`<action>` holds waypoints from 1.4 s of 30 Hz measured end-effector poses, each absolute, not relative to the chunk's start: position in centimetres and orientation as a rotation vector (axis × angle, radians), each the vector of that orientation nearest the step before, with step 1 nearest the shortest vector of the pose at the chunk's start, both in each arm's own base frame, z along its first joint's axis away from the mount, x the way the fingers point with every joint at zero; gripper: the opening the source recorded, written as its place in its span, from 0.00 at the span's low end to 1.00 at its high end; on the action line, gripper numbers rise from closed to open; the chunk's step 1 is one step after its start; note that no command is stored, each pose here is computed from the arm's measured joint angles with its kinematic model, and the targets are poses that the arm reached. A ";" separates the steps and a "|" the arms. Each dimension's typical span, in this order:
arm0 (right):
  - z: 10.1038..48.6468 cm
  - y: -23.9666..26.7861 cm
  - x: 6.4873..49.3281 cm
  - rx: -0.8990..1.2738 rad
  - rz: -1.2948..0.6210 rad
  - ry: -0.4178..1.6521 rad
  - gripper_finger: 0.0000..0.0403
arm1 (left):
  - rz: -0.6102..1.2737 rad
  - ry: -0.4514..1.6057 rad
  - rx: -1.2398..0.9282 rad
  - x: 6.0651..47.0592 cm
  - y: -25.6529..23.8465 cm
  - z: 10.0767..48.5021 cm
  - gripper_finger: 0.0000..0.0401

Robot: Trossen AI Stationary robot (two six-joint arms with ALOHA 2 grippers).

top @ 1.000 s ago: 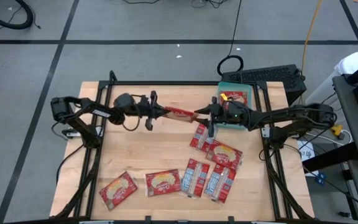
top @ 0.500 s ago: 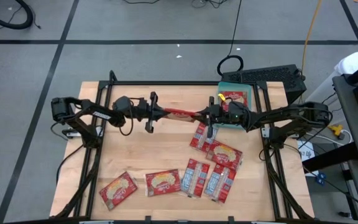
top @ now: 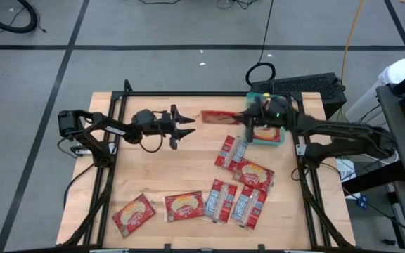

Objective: Sort popcorn bags into baskets
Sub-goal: Put the red popcorn bag into the green bin

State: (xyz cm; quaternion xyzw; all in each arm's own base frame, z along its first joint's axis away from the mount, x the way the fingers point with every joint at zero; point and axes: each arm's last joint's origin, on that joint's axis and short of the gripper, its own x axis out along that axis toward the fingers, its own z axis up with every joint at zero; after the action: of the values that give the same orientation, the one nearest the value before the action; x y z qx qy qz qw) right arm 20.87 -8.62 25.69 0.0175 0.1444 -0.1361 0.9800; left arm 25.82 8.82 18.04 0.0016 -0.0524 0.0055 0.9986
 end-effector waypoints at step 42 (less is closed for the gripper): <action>25.1 -16.7 9.9 0.604 -0.694 0.764 0.05 | -0.098 0.090 -0.078 26.7 5.7 16.1 0.38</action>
State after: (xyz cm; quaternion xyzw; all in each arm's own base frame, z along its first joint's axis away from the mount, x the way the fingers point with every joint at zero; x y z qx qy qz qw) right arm 9.94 -16.74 25.07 0.2841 0.3595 -0.3268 0.8266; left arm 26.71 5.68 16.11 -0.0389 0.0450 -0.0491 0.9970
